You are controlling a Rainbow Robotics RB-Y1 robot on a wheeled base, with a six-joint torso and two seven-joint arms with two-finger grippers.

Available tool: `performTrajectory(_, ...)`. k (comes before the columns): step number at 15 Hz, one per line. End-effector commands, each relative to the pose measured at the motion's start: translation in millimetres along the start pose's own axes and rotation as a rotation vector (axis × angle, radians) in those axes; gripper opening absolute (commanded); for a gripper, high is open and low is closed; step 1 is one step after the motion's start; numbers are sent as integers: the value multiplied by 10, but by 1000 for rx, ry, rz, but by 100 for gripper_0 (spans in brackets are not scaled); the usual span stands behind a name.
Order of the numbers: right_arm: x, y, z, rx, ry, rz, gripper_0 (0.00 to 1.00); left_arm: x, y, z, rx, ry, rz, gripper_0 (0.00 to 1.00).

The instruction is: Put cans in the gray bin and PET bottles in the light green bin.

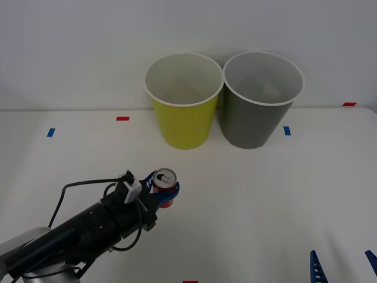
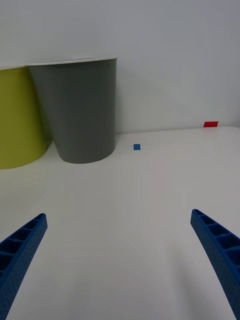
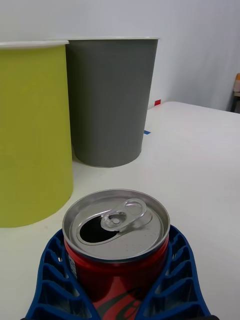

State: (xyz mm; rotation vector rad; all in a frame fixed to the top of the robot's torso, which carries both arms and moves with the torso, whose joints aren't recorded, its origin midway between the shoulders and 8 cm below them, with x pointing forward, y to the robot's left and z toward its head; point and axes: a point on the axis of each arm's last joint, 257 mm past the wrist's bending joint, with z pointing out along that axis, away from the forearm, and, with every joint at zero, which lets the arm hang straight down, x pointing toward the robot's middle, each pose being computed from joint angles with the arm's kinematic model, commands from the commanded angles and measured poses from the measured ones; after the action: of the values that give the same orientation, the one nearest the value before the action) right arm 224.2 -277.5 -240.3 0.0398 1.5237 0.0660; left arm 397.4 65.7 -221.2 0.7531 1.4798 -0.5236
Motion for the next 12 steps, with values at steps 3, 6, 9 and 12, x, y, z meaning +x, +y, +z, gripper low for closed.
performTrajectory(3, 0, 0, 0, 0, 0, 0, 100, -545, 157, -164, -51, 118, 36, 0)
performTrajectory(6, 0, 0, 0, 0, 0, 0, 100, -814, 290, -225, -76, 165, 96, 0)
performTrajectory(9, 0, 0, 0, 0, 0, 0, 100, -1116, 342, -349, -90, 226, 76, 0)
performTrajectory(12, 0, 0, 0, 0, 0, 0, 100, -1391, 498, -503, -96, 243, 133, 0)
